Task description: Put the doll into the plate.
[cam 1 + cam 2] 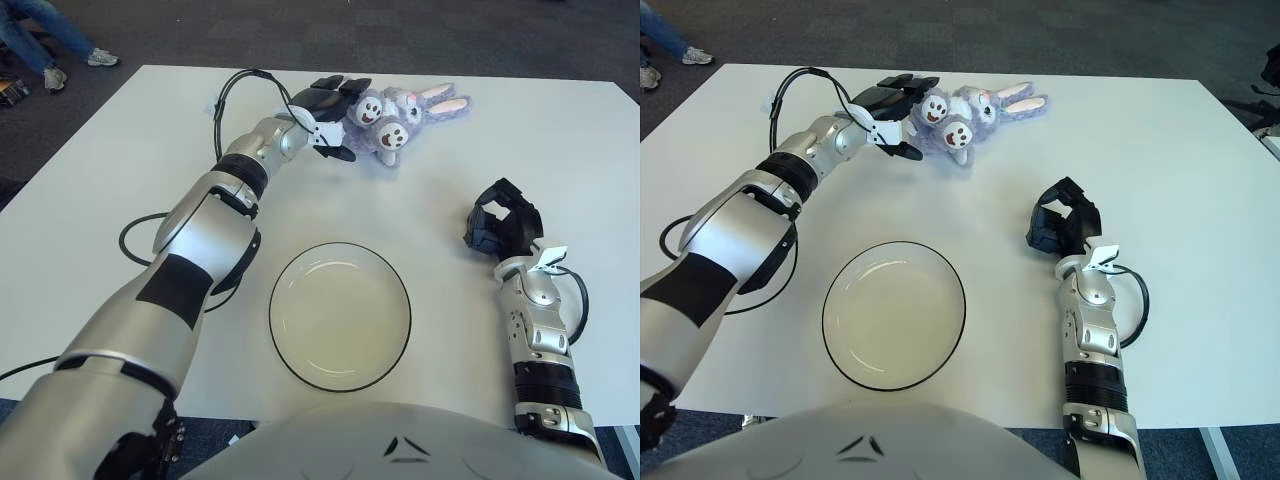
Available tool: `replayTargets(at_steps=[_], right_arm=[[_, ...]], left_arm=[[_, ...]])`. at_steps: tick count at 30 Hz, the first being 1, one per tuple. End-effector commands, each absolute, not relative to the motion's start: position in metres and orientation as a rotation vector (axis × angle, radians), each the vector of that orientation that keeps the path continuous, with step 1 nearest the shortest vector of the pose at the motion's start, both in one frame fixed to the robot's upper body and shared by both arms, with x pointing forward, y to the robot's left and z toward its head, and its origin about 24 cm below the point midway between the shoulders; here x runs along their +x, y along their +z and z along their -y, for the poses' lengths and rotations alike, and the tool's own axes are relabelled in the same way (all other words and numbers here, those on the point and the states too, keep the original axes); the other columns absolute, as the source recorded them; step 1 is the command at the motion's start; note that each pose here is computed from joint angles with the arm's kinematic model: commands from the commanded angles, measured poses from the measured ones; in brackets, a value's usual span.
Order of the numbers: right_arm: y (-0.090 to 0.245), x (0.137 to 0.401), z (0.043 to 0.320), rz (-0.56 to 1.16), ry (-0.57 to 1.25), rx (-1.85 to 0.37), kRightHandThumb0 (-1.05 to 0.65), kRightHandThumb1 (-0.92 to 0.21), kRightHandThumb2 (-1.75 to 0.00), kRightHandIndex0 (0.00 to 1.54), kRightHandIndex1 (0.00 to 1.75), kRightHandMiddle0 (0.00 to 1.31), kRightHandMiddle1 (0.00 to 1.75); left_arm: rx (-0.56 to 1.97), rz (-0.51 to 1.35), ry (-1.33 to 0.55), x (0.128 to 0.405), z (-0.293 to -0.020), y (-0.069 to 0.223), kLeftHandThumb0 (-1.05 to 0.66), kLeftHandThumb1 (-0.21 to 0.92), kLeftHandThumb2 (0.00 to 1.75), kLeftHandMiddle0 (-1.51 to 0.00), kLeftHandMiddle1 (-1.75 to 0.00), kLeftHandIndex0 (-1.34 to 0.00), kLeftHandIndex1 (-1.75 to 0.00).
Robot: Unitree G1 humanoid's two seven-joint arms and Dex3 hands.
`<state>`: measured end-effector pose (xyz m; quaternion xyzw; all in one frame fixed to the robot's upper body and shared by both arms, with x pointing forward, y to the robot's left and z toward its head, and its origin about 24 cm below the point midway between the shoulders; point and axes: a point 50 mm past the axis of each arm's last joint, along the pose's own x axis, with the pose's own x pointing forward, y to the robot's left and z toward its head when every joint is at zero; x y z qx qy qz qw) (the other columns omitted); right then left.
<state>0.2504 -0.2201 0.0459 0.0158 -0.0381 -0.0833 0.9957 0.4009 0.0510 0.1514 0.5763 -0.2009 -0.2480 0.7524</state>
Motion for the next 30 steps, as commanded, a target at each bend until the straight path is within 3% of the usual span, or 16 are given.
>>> replayTargets(at_steps=[1, 7, 9, 12, 18, 19, 21, 23, 30], right_arm=[[0.023, 0.239, 0.214, -0.033, -0.172, 0.061, -0.47, -0.35, -1.27, 1.20, 1.75, 0.58, 1.75], [0.024, 0.237, 0.212, -0.035, -0.173, 0.068, -0.47, -0.35, -1.26, 1.20, 1.75, 0.58, 1.75], [0.024, 0.237, 0.212, -0.038, -0.174, 0.068, -0.47, -0.35, -1.27, 1.20, 1.75, 0.58, 1.75], [0.024, 0.236, 0.211, -0.040, -0.174, 0.070, -0.47, -0.35, -1.27, 1.20, 1.75, 0.58, 1.75], [0.025, 0.234, 0.209, -0.041, -0.167, 0.079, -0.47, -0.35, -1.27, 1.20, 1.75, 0.58, 1.75], [0.025, 0.234, 0.209, -0.042, -0.164, 0.082, -0.47, -0.35, -1.27, 1.20, 1.75, 0.58, 1.75], [0.025, 0.234, 0.209, -0.044, -0.158, 0.084, -0.47, -0.34, -1.28, 1.21, 1.75, 0.59, 1.75], [0.026, 0.233, 0.209, -0.044, -0.156, 0.085, -0.47, -0.33, -1.29, 1.21, 1.75, 0.60, 1.75], [0.026, 0.233, 0.209, -0.044, -0.158, 0.083, -0.48, -0.30, -1.33, 1.22, 1.75, 0.62, 1.75]], left_arm=[[1.253, 0.440, -0.517, 0.400, -0.047, 0.147, -1.05, 0.72, 0.34, -0.04, -0.02, 0.00, -0.09], [1.246, 0.413, -0.481, 0.399, -0.044, 0.140, -1.05, 0.74, 0.32, -0.15, -0.09, 0.00, -0.12], [1.196, 0.400, -0.449, 0.399, -0.043, 0.139, -1.04, 0.76, 0.28, -0.08, -0.56, 0.00, -0.24], [1.101, 0.388, -0.398, 0.398, -0.043, 0.136, -1.00, 0.76, 0.26, -0.02, -0.91, 0.00, -0.42], [0.981, 0.363, -0.338, 0.393, -0.040, 0.124, -0.75, 0.45, 0.66, 0.00, -1.27, 0.00, -0.87], [0.938, 0.357, -0.319, 0.392, -0.039, 0.122, -0.72, 0.41, 0.73, 0.00, -1.35, 0.00, -0.99], [0.846, 0.339, -0.284, 0.391, -0.037, 0.120, -0.65, 0.32, 0.85, -0.06, -1.54, -0.01, -1.40], [0.793, 0.325, -0.263, 0.391, -0.036, 0.120, -0.61, 0.28, 0.90, -0.12, -1.62, -0.06, -1.57], [0.688, 0.288, -0.206, 0.390, -0.034, 0.120, -0.50, 0.24, 0.98, -0.40, -1.74, -0.36, -1.73]])
